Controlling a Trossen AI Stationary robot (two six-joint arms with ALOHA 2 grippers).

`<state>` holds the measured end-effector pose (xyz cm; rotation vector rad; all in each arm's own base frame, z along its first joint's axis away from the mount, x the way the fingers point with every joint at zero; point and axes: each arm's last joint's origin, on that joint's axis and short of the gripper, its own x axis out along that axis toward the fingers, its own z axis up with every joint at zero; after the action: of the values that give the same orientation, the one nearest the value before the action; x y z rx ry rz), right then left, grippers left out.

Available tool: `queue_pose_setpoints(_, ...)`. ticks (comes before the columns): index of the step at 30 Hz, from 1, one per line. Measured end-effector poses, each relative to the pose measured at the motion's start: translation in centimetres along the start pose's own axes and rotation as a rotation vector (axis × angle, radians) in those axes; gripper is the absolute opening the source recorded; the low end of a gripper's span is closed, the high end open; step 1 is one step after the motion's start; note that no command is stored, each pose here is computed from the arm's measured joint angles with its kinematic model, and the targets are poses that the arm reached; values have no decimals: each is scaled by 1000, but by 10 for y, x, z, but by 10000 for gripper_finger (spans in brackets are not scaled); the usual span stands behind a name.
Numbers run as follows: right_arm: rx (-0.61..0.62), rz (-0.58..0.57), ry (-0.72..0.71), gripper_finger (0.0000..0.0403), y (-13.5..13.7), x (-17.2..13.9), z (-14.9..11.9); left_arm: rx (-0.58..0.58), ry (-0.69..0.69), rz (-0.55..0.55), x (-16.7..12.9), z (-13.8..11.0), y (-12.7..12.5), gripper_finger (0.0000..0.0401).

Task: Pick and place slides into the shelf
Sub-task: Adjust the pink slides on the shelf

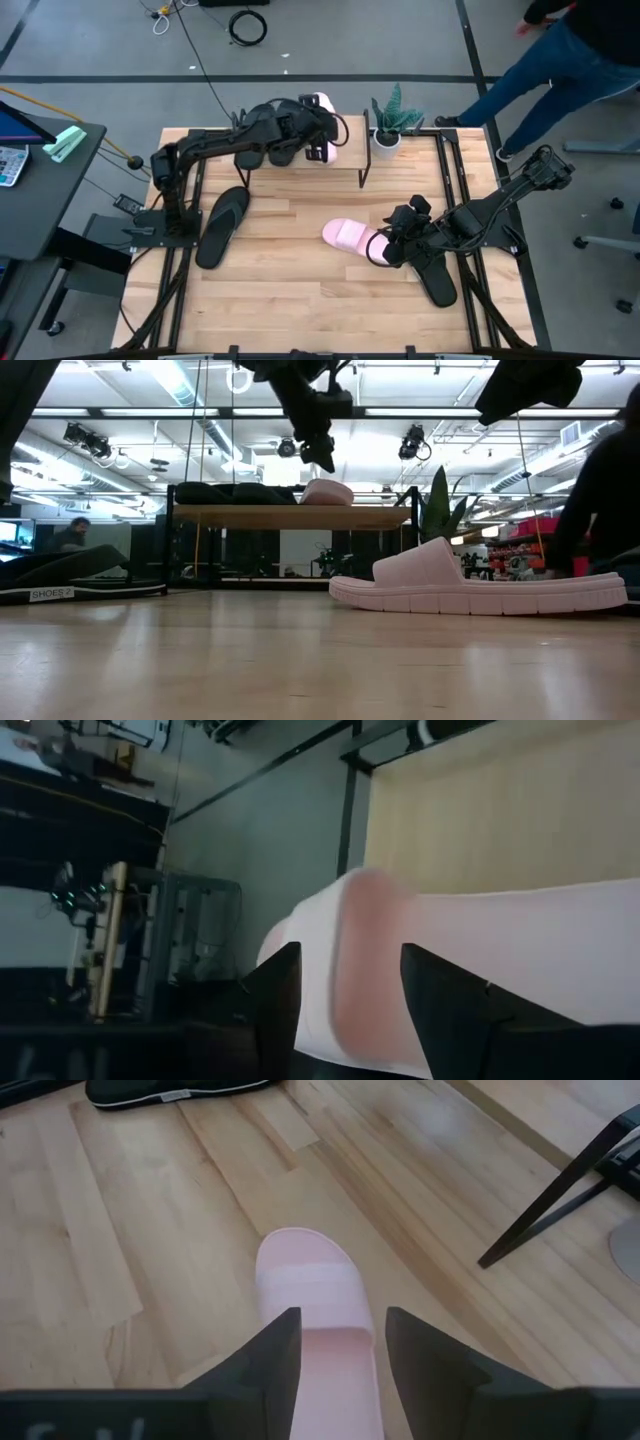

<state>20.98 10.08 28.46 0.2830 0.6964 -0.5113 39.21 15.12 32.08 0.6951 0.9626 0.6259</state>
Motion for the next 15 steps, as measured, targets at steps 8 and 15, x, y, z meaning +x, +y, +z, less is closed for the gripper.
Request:
queue_pose_setpoints(8, -43, 0, 0, 154, 0, 0, 0, -60, 44, -10, 12, -15, 13, 176)
queue_pose_setpoints(15, -43, 0, 0, 154, 0, 0, 0, -95, 3, -71, 16, -17, 16, 174)
